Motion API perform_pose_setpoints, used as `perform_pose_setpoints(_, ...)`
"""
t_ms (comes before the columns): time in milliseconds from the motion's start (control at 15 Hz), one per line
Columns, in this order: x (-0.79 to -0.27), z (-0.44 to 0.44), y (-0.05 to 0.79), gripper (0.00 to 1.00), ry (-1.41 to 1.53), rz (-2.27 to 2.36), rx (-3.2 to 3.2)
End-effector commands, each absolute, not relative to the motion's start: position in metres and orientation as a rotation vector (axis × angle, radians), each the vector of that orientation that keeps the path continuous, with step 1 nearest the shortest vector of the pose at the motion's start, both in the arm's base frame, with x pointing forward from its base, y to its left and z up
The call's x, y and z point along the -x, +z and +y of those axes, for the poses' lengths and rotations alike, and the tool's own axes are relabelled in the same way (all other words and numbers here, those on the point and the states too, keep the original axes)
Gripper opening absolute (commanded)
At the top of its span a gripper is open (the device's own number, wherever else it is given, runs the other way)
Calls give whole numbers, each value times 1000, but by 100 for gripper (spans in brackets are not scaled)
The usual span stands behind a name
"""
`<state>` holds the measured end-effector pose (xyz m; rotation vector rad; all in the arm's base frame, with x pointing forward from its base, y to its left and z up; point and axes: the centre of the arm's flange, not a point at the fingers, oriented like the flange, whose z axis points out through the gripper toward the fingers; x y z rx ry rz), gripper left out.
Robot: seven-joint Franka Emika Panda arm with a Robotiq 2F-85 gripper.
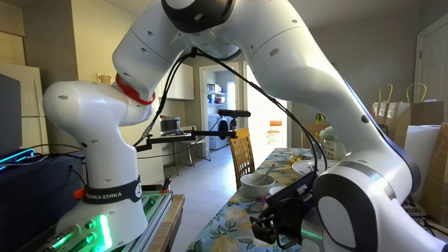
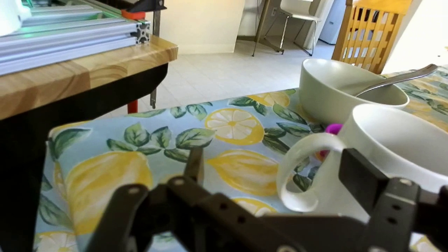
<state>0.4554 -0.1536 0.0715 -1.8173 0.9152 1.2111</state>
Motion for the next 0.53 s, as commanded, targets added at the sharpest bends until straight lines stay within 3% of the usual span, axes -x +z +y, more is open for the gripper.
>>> perform_pose_setpoints(0,-445,-149,69,100,1241,960,1765)
perform_pose_setpoints(467,-441,-151,55,100,1276,1003,1747)
